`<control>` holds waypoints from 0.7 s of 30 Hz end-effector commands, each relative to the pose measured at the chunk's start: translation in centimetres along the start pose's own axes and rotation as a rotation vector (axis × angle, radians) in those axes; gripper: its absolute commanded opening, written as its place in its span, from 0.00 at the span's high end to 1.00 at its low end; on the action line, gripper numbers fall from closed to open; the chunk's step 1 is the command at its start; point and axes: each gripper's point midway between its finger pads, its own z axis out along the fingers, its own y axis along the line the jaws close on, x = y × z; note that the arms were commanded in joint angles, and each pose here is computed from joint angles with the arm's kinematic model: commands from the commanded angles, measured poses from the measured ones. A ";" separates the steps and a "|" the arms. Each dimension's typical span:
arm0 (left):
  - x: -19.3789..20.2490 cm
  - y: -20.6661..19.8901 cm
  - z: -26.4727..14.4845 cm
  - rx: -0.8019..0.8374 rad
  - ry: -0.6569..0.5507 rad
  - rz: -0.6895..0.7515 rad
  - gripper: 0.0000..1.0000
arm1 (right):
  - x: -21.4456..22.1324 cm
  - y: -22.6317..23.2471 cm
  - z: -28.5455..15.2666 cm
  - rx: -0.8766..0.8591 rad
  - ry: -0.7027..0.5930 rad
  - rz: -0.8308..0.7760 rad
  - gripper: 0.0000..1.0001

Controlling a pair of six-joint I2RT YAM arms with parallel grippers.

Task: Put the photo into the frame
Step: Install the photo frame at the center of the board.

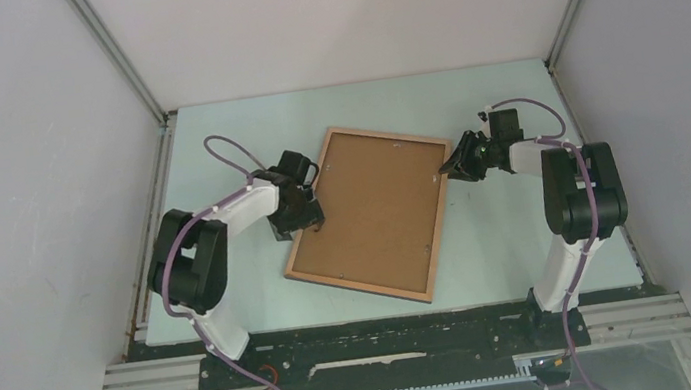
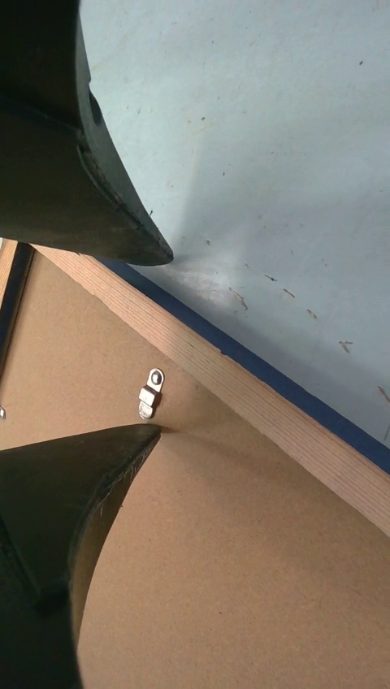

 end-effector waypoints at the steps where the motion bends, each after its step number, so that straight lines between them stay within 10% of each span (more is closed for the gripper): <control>1: -2.2 -1.0 -0.7 0.002 -0.063 -0.007 0.24 | -0.6 1.9 -0.7 -0.055 -0.025 -0.030 0.59; 11: -1.1 0.5 -0.5 -0.022 -0.052 0.038 0.55 | -0.7 1.9 -0.7 -0.055 -0.025 -0.029 0.59; 21: -0.4 0.8 -0.8 -0.002 -0.037 0.091 0.65 | -0.7 1.9 -0.7 -0.056 -0.026 -0.030 0.59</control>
